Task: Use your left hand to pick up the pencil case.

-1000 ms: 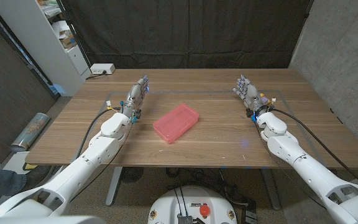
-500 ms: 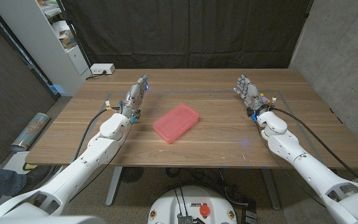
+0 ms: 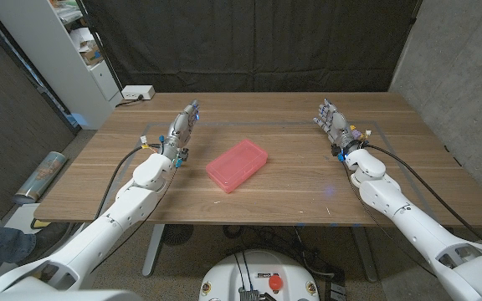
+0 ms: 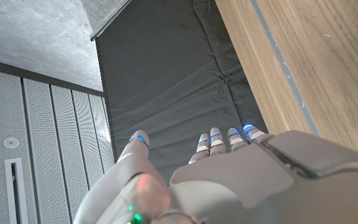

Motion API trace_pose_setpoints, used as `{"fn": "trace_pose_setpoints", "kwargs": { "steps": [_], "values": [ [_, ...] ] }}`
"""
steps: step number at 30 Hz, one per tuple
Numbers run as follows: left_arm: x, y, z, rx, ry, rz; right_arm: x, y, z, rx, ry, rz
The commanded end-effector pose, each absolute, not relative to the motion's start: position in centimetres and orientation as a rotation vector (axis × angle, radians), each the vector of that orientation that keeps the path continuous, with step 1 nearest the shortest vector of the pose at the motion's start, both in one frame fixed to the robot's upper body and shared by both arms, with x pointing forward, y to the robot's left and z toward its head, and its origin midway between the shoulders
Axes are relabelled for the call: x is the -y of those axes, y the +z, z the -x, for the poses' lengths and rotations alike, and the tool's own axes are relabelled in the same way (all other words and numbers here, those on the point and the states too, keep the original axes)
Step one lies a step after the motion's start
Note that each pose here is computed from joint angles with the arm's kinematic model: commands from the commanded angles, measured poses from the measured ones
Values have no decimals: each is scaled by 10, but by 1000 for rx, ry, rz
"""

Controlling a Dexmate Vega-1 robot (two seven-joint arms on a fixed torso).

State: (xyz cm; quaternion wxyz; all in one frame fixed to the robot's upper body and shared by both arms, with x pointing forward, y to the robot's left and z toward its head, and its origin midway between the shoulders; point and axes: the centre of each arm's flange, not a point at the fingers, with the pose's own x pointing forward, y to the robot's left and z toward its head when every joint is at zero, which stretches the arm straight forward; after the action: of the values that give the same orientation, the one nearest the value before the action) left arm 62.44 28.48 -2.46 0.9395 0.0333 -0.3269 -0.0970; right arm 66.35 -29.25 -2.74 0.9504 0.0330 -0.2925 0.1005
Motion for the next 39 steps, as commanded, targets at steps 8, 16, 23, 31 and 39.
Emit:
{"fn": "trace_pose_setpoints", "kwargs": {
  "steps": [8,16,23,31,39],
  "values": [
    [-275,-33,-610,692,-223,-83,295,-24,-655,633,208,-82],
    [-273,-36,-605,693,-230,-90,299,-28,-647,642,205,-75],
    [-270,-40,-598,702,-236,-92,303,-33,-642,645,199,-76],
    [-267,-45,-589,712,-247,-105,304,-38,-641,643,194,-93],
    [-269,-45,-575,739,-258,-108,304,-40,-638,649,193,-89]
  ]
}}
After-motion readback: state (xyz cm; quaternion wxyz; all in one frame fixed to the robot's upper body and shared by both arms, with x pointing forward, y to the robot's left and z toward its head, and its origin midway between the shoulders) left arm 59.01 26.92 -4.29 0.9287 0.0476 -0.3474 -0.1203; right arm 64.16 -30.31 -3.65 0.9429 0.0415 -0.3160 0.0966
